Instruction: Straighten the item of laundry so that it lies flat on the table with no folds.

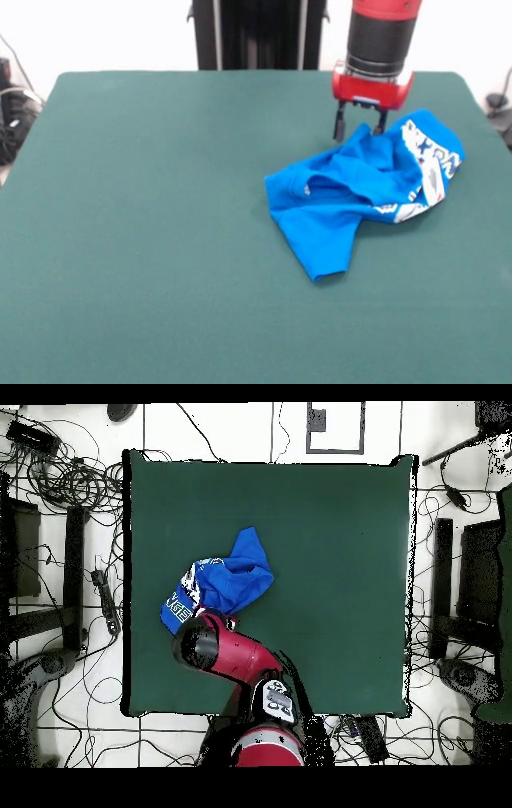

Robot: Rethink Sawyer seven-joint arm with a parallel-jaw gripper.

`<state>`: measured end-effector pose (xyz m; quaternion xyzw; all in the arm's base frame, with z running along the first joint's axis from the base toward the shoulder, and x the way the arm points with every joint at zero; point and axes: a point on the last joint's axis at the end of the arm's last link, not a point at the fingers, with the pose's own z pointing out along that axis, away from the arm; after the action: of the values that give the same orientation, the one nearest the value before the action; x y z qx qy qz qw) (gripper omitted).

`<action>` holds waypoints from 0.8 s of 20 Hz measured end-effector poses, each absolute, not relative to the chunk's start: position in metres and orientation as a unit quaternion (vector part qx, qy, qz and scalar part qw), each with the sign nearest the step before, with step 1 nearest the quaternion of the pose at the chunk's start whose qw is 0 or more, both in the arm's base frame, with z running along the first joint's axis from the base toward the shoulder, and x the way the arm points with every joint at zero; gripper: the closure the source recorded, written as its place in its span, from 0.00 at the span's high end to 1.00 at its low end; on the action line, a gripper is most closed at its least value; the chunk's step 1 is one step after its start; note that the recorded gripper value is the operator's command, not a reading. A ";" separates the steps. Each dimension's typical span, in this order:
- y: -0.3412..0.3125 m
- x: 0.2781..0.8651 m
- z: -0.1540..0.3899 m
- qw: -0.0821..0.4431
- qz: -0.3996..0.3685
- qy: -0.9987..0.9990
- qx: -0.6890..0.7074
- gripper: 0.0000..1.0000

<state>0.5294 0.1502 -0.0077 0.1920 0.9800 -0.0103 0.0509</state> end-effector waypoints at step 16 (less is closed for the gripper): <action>0.139 0.536 -0.005 0.064 -0.012 0.977 0.201 0.00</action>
<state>0.5364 0.1391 -0.0053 0.2012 0.9774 -0.0122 0.0642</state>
